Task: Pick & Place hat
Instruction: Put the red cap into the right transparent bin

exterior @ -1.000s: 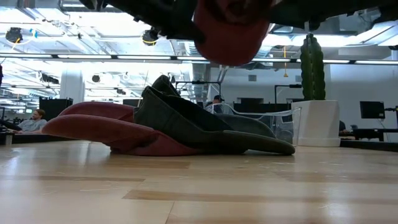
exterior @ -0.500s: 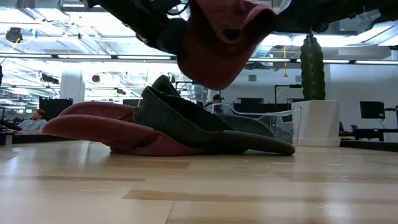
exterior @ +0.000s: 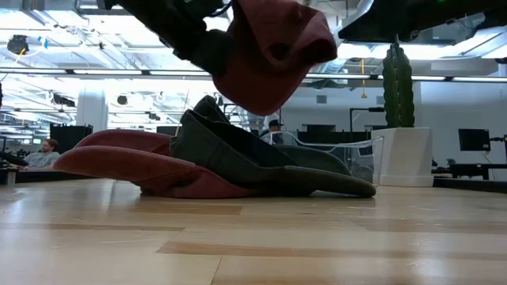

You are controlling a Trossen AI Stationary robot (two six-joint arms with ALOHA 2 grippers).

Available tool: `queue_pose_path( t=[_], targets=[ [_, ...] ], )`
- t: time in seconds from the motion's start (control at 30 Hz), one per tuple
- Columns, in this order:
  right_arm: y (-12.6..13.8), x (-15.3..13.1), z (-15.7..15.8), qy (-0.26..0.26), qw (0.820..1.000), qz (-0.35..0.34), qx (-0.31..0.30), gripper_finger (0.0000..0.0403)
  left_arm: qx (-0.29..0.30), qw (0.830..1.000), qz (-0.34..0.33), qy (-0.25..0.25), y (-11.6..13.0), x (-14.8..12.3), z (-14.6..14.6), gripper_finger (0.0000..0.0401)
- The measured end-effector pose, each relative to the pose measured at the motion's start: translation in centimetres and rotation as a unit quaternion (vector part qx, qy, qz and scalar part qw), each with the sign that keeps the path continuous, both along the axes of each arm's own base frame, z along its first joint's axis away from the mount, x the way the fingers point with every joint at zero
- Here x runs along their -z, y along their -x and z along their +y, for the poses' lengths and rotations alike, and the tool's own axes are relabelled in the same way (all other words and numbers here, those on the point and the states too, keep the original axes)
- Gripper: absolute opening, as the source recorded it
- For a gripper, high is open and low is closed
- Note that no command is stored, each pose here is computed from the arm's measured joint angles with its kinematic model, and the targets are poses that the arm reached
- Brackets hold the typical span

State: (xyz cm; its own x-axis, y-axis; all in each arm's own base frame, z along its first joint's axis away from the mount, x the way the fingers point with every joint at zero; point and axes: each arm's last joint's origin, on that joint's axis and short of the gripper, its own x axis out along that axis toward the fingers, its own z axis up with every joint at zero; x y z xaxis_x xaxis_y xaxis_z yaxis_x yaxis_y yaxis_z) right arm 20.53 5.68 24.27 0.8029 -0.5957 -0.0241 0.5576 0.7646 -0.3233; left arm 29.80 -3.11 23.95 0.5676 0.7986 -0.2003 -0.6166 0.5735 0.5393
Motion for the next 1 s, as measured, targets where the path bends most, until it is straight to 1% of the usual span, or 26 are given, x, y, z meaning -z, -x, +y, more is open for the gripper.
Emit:
queue_pose_path(
  t=[0.1,0.27,0.37,0.47,0.53,0.67,0.73,0.8,0.93,1.0],
  targets=[
    [0.0,0.0,0.0,-0.001,1.0,-0.001,0.0,0.019,-0.019,1.0,0.008,-0.008,0.5,0.9,0.1,0.0012],
    [0.0,-0.1,0.0,-0.002,1.0,-0.004,0.0,0.0181,-0.025,1.0,0.01,0.001,1.2,2.4,0.3,0.0013],
    [0.0,-0.1,0.0,0.001,1.0,-0.003,0.0,0.0175,-0.011,1.0,0.012,0.016,1.4,3.0,0.3,0.0012],
    [0.0,-0.1,0.0,0.019,1.0,0.008,-0.007,0.0171,0.01,0.999,0.01,0.033,1.3,3.1,0.1,0.0013],
    [-0.2,-0.4,-0.1,0.033,0.999,0.014,-0.013,0.0171,0.017,0.999,0.01,0.034,1.3,3.1,-0.1,0.0013],
    [-1.0,-2.4,-0.4,0.063,0.997,0.019,-0.03,0.018,0.023,0.999,0.007,0.035,1.4,3.1,-0.5,0.0013],
    [-1.5,-3.9,-0.7,0.067,0.997,0.035,-0.024,0.0186,0.026,0.999,0.007,0.034,1.3,3.1,-0.6,0.0013],
    [-2.0,-5.7,-1.0,0.053,0.996,0.064,-0.029,0.0191,0.026,0.999,0.005,0.035,1.3,3.0,-0.6,0.0014],
    [-3.3,-8.8,-2.0,-0.007,0.987,0.126,-0.1,0.0193,0.027,0.999,0.004,0.035,1.3,3.0,-0.6,0.0014],
    [-4.0,-10.0,-2.3,-0.016,0.981,0.155,-0.12,0.019,0.027,0.999,0.003,0.035,1.3,3.0,-0.6,0.0014]
  ],
)
